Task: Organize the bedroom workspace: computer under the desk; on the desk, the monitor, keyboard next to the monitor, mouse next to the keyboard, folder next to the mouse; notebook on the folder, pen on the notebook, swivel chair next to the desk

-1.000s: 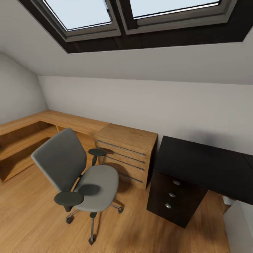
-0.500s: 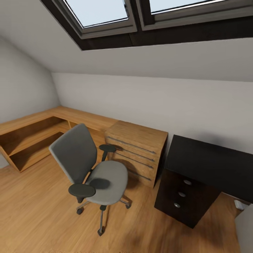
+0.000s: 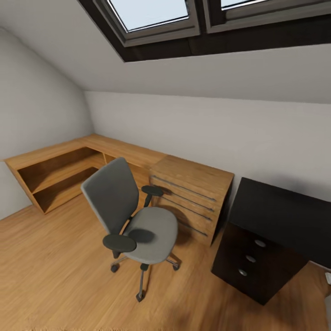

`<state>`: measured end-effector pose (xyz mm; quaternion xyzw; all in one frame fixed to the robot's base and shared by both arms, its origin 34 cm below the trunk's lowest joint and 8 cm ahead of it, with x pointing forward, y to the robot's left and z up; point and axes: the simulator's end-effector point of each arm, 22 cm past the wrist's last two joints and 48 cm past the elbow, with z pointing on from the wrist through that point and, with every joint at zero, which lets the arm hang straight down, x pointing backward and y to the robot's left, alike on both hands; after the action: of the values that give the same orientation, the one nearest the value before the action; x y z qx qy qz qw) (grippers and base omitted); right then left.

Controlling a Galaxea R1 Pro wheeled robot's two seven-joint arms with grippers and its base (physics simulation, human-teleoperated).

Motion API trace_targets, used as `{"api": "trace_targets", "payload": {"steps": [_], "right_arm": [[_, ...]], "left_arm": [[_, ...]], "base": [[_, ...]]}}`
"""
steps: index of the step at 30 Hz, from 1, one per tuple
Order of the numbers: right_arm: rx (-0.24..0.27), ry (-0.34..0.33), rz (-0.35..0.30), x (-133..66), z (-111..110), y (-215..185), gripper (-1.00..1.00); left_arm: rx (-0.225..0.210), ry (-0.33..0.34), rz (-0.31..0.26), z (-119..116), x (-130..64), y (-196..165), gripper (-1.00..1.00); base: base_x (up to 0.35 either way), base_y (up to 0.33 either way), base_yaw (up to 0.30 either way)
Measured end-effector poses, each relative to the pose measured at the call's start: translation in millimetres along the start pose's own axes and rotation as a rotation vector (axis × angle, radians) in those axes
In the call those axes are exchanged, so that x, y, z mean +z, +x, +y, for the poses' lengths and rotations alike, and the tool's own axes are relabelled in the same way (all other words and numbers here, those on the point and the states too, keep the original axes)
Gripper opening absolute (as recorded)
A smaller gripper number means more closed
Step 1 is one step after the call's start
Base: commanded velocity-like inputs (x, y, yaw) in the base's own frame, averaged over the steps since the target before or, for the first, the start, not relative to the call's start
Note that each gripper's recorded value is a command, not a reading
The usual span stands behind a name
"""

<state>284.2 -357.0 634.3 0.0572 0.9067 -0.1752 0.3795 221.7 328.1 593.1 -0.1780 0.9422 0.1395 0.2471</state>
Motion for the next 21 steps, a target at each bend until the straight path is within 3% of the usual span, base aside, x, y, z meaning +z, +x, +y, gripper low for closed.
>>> {"api": "trace_targets", "payload": {"steps": [7,16,21], "right_arm": [[0.0,0.001,0.0,-0.6,-0.8,0.8,1.0],[0.003,0.003,-0.01,-0.6,-1.8,-1.2,1.0],[0.004,0.005,-0.011,-0.5,-2.6,-1.5,1.0]], "left_arm": [[0.003,-0.002,0.007,0.9,-0.4,2.3,1.0],[0.003,-0.002,0.008,1.0,-0.6,2.9,1.0],[0.003,-0.002,0.008,1.1,-0.6,2.9,1.0]], "base": [[0.0,0.0,0.232],[0.0,0.0,0.057],[0.0,0.0,0.19]]}}
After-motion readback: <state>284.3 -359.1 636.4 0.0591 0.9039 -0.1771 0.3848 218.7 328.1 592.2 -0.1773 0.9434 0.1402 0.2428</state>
